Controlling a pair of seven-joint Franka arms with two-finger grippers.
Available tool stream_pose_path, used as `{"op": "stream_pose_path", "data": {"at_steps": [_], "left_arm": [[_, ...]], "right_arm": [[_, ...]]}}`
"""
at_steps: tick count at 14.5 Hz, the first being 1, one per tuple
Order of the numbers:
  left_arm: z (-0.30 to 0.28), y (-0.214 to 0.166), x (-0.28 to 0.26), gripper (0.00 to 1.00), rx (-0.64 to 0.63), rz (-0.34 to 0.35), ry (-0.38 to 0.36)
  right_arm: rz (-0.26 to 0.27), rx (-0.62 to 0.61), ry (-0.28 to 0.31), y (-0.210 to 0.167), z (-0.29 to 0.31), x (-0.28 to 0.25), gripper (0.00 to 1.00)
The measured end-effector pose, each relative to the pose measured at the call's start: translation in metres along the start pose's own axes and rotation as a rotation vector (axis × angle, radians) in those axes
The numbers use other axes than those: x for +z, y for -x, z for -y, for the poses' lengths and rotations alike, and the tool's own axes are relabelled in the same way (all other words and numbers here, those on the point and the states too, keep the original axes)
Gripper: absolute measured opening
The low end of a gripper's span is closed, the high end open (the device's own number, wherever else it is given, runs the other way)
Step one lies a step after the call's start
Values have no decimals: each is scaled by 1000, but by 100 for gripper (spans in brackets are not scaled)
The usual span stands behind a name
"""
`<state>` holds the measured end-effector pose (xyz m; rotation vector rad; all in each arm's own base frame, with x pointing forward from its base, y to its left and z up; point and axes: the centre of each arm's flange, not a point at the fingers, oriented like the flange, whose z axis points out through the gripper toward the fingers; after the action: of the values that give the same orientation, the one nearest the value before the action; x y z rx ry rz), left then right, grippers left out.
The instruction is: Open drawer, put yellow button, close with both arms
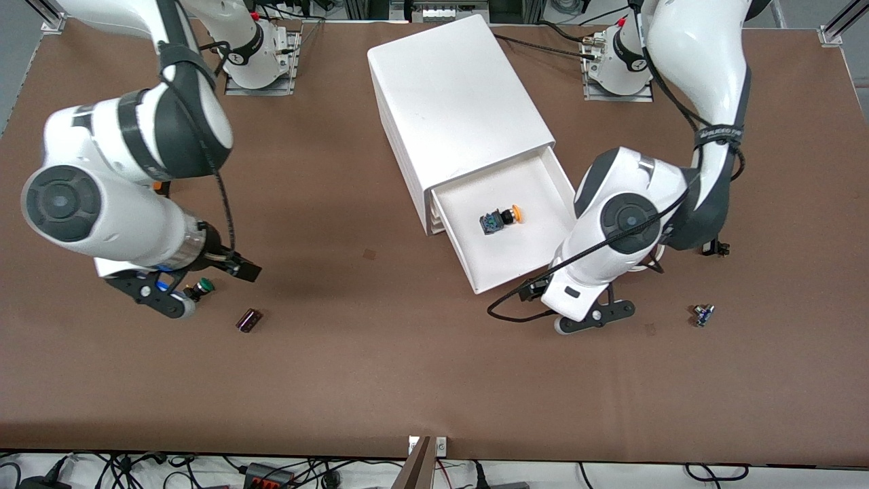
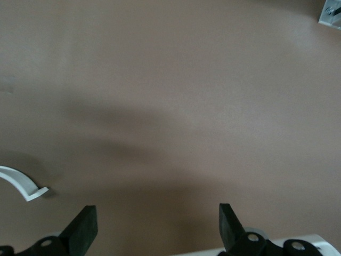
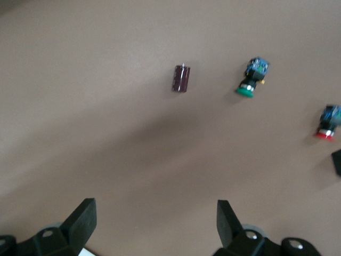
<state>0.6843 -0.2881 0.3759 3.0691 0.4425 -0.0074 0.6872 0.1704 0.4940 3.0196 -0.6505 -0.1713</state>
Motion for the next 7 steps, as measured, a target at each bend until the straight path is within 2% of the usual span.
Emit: {"op": "stream_pose_path", "data": {"at_steps": [5,7], "left_arm": [[-1,15,29,100,-5,46,-25],[-10,28,29,100,-20,62,-21]], "right_arm": [[2,-90,-36,-28,-59,-16,100],[-13,-130,-52,-36,-88,-23,100]]}}
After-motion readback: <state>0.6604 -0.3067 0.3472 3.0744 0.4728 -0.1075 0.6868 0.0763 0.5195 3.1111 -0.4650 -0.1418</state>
